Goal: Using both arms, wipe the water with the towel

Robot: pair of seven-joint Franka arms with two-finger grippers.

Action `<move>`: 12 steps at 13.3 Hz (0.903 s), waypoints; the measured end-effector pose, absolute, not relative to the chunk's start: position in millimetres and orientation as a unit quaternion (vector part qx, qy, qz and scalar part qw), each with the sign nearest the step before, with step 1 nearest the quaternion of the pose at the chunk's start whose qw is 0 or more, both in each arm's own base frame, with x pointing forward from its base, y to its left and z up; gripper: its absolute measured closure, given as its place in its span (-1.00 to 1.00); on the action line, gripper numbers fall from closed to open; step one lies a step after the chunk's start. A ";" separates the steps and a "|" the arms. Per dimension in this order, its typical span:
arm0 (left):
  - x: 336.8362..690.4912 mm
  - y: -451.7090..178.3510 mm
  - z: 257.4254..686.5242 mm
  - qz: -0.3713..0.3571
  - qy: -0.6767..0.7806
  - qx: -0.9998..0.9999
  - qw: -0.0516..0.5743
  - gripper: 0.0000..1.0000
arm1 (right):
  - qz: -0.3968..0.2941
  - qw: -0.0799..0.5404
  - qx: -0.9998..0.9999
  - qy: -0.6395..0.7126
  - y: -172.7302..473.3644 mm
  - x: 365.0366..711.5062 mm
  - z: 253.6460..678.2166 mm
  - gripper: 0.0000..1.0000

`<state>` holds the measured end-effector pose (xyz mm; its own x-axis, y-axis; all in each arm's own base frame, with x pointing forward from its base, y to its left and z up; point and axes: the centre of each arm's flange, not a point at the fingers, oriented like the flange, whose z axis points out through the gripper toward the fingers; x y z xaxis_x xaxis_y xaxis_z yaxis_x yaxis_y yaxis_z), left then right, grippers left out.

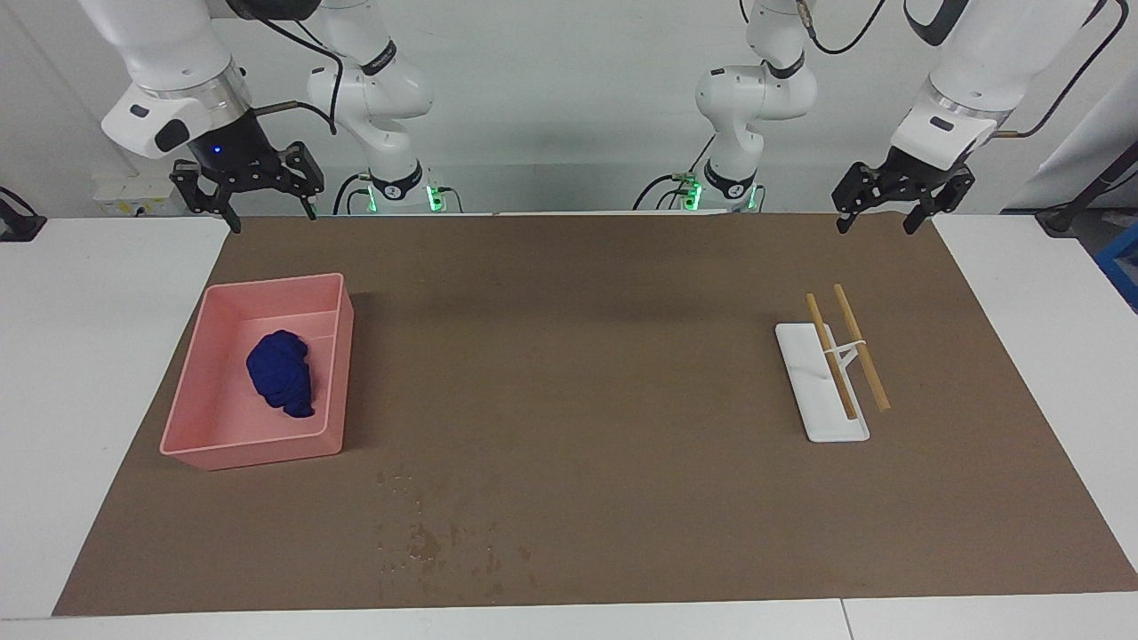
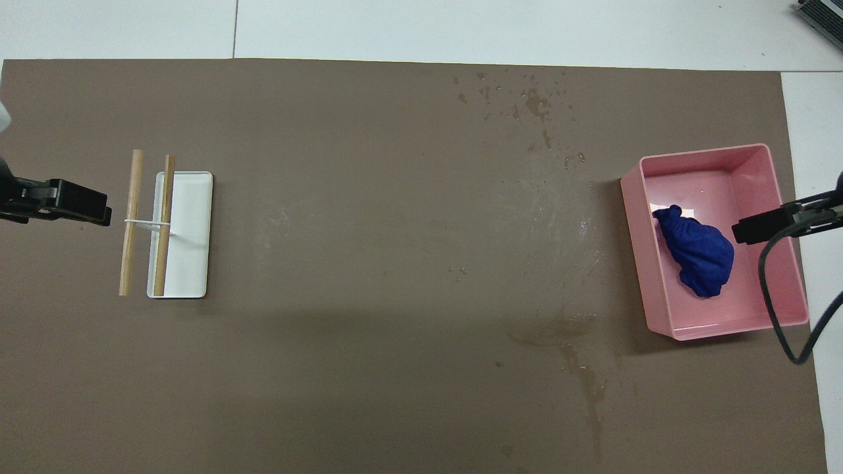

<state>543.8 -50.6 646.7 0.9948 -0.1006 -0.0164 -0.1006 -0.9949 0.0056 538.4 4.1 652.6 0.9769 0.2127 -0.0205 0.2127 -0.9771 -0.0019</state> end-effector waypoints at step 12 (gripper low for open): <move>543.8 -50.6 646.7 -0.008 -0.050 0.999 0.002 -1.00 | 0.009 -0.001 0.996 0.086 -17.4 525.8 673.0 -1.00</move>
<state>543.8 -50.6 646.7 0.9948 -0.1006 -0.0164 -0.1006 -0.9949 0.0056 525.8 -17.4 673.0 0.9849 0.1720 0.0184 0.1720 -0.9851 0.0005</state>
